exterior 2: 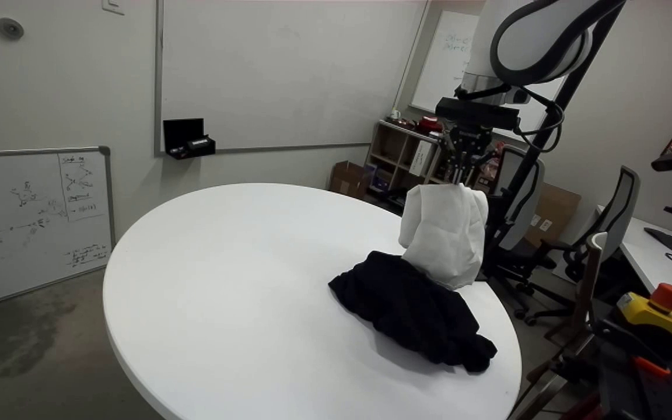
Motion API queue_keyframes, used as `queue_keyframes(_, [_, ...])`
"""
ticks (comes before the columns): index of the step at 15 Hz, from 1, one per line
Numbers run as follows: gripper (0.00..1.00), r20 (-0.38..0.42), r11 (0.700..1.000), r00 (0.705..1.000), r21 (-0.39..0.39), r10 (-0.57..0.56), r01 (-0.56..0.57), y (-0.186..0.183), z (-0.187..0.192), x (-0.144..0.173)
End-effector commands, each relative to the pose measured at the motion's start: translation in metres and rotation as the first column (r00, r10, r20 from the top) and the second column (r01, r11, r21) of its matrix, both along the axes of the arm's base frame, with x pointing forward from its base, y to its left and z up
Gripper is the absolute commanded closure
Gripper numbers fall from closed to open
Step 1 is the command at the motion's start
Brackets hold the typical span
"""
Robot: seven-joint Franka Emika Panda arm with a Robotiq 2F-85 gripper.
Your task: Pick up the white cloth from the tripod and place it on the table.
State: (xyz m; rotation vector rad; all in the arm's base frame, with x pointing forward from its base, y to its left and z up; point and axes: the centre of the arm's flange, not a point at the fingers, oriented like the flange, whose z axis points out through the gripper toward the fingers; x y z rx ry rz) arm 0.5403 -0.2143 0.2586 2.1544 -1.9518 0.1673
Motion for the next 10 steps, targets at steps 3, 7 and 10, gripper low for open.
queue_keyframes(3, [0.49, -0.03, 1.0, 1.0, -0.012, 0.0, 0.0, -0.0019, -0.0061, 0.0039])
queue_keyframes(7, [0.32, -0.044, 1.0, 0.999, -0.013, -0.001, 0.001, -0.0034, -0.0105, 0.0026])
queue_keyframes(10, [0.6, -0.055, 1.0, 0.999, -0.017, -0.002, 0.001, -0.0062, -0.0139, 0.0018])
